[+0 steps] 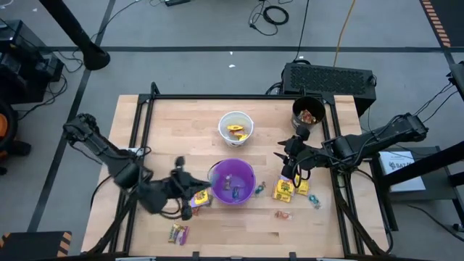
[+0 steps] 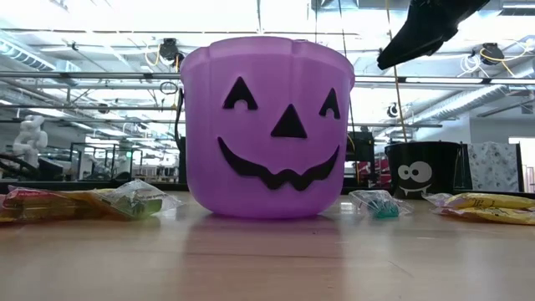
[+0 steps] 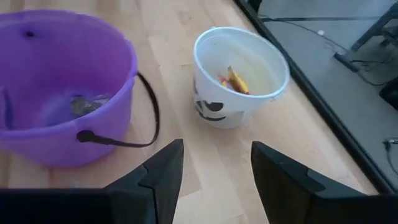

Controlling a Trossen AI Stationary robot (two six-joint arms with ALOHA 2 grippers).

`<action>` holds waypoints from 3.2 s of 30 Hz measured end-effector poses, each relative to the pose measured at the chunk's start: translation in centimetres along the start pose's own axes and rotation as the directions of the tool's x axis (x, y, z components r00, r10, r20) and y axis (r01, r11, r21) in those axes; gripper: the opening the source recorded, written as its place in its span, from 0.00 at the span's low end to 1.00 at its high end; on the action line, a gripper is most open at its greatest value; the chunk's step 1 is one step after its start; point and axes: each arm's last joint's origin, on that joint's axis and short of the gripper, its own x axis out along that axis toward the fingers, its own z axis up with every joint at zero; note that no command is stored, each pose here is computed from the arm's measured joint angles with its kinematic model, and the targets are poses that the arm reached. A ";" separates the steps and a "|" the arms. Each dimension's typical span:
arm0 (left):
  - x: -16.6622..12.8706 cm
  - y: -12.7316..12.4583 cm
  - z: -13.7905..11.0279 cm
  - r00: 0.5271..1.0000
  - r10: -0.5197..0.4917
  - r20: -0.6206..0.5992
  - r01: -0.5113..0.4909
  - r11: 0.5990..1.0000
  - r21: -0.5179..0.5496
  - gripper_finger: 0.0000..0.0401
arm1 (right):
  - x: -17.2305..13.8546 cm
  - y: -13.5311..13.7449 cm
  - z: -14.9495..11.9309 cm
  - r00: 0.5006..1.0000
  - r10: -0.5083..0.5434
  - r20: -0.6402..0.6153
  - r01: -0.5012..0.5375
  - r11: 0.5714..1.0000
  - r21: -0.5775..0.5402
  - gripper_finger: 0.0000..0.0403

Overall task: Sort candy by brand, put in halloween buckets
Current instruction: Put the blue gummy into the violet bucket

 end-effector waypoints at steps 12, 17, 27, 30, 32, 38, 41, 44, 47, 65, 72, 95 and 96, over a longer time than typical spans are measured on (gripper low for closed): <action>2.9 3.3 1.3 0.982 -0.161 -0.101 0.179 0.960 0.215 0.03 | 0.0 0.3 -0.2 0.996 0.086 -0.039 -0.088 0.996 -0.030 0.45; 3.7 4.6 1.7 0.997 -0.029 -0.068 0.041 0.982 0.183 0.03 | 0.0 0.2 -0.4 0.994 0.088 -0.061 -0.089 0.996 -0.021 0.45; 10.0 5.2 -1.7 0.942 -0.115 -0.316 0.159 0.980 0.116 0.03 | 0.3 0.8 -0.6 0.982 0.160 -0.104 -0.157 0.987 0.043 0.45; 11.5 5.8 -2.8 0.919 -0.089 -0.383 0.143 0.983 0.116 0.03 | 0.8 1.5 -0.9 0.979 0.154 -0.131 -0.151 0.988 0.032 0.45; 12.3 6.0 -3.4 0.900 -0.118 -0.419 0.166 0.983 0.080 0.04 | 1.4 2.1 -1.2 0.976 0.149 -0.156 -0.148 0.989 0.018 0.45; 12.9 6.5 -3.6 0.903 -0.073 -0.424 0.120 0.989 0.084 0.18 | 3.8 4.7 -2.4 0.969 0.120 -0.217 -0.131 0.991 -0.038 0.45; 12.6 6.6 -3.3 0.918 -0.013 -0.396 0.062 0.992 0.111 0.27 | 5.0 6.0 -3.4 0.969 0.060 -0.238 -0.087 0.991 -0.105 0.45; 11.6 6.6 -2.8 0.926 -0.006 -0.377 0.047 0.994 0.098 0.33 | 6.0 7.1 -4.5 0.961 0.040 -0.274 -0.086 0.984 -0.158 0.45; 10.2 6.1 -2.4 0.925 -0.019 -0.379 0.056 0.995 0.088 0.36 | 6.5 8.2 -5.2 0.958 0.048 -0.284 -0.104 0.977 -0.185 0.45; 6.0 4.4 -2.8 0.927 0.213 -0.310 -0.112 0.943 0.314 0.36 | 9.9 7.1 -10.7 0.929 0.352 -0.114 -0.355 0.935 -0.002 0.45; 5.9 4.6 -2.9 0.918 0.257 -0.301 -0.150 0.929 0.338 0.36 | 10.9 4.9 -12.4 0.892 0.447 -0.070 -0.440 0.893 0.097 0.45; 5.9 4.7 -2.9 0.912 0.287 -0.291 -0.176 0.918 0.355 0.36 | 11.6 4.5 -12.9 0.863 0.498 -0.081 -0.487 0.864 0.124 0.01; 5.9 4.7 -2.9 0.912 0.287 -0.291 -0.176 0.918 0.355 0.36 | 11.6 4.5 -12.9 0.862 0.500 -0.081 -0.489 0.864 0.122 0.01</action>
